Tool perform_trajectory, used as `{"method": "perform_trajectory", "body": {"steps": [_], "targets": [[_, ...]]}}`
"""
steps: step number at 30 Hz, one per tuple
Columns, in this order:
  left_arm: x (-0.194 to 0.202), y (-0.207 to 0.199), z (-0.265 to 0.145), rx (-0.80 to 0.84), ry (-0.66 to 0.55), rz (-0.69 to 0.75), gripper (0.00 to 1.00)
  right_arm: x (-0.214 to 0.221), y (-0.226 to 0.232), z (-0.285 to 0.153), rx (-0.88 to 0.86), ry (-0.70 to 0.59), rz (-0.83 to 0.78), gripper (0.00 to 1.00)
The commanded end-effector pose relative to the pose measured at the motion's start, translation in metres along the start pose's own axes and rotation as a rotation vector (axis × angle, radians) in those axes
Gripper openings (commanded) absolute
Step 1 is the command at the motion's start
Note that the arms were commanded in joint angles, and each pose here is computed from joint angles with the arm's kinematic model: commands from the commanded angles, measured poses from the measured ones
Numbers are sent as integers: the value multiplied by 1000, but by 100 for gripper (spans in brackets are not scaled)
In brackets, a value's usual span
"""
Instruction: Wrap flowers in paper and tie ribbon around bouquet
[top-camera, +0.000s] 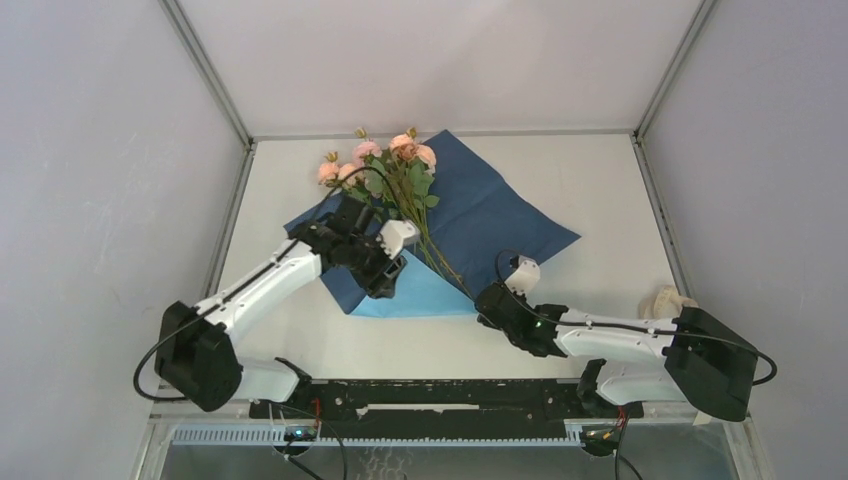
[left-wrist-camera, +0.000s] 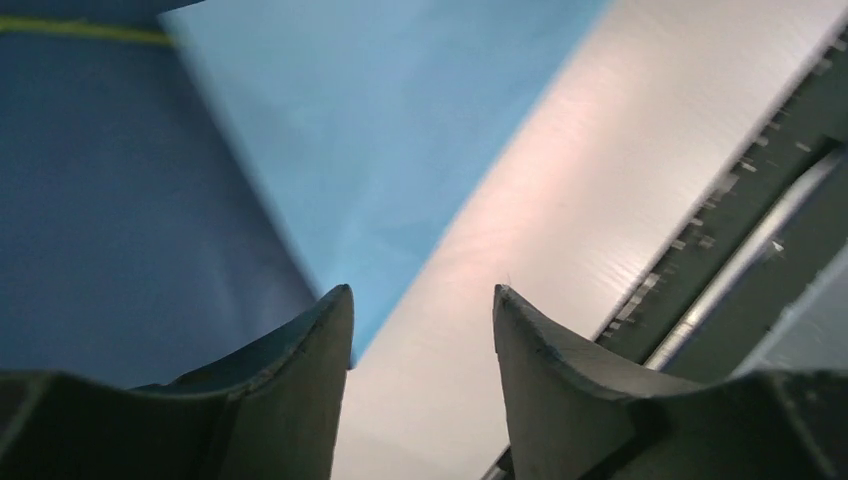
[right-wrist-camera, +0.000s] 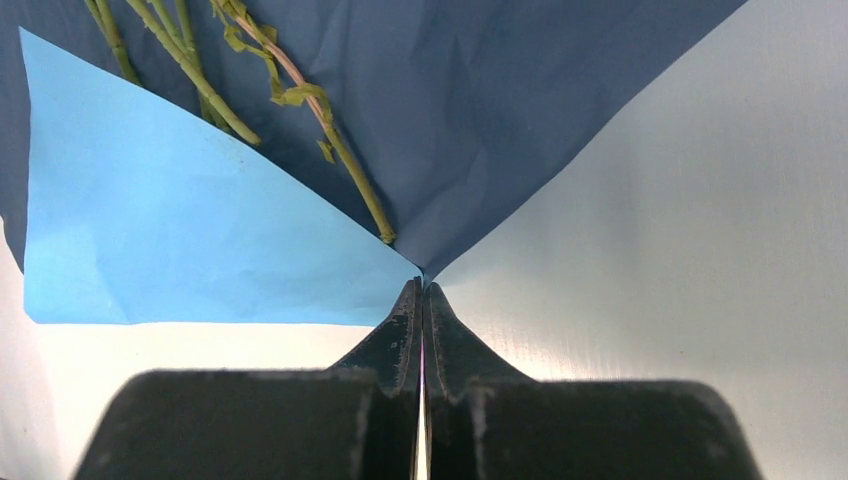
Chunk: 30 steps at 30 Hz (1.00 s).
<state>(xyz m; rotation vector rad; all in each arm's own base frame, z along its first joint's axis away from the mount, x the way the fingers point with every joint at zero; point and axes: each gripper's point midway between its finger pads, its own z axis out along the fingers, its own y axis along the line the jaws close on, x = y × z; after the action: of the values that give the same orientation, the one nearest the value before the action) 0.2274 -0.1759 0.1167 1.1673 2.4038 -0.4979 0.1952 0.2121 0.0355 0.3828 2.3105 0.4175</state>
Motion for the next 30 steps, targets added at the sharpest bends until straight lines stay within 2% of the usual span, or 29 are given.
{"method": "perform_trajectory", "body": {"steps": [1, 2, 6, 9, 15, 19, 20, 22, 23, 27, 28, 30], "targets": [[-4, -41, 32, 207, 61, -11, 56, -17, 22, -4, -23, -56, -50, 0], [-8, -42, 41, 229, 72, -32, 54, -16, 22, -4, -18, -55, -67, 0], [-24, -15, 84, 150, 80, -110, 50, -19, 30, -7, -13, -74, -133, 0], [-20, -6, 104, 123, 119, -147, 48, -24, 36, -11, -4, -87, -223, 0], [2, -6, 118, 138, 188, -193, 47, -25, 53, -19, -45, -113, -435, 0], [10, 2, 120, 129, 199, -238, 47, -27, 66, -23, -92, -128, -500, 1], [12, 3, 121, 128, 202, -249, 46, -25, 68, -23, -101, -120, -494, 9], [15, 7, 121, 124, 205, -270, 46, -22, 63, -24, -87, -90, -413, 34], [15, 9, 121, 121, 206, -280, 46, -18, 59, -24, -83, -64, -354, 43], [16, 10, 121, 130, 203, -291, 45, 10, 57, -21, -204, -4, -96, 58], [16, 9, 121, 135, 204, -293, 45, 13, 61, -18, -253, -12, -17, 66], [14, 8, 120, 139, 199, -291, 45, 16, 57, -11, -244, -6, 51, 72]]}}
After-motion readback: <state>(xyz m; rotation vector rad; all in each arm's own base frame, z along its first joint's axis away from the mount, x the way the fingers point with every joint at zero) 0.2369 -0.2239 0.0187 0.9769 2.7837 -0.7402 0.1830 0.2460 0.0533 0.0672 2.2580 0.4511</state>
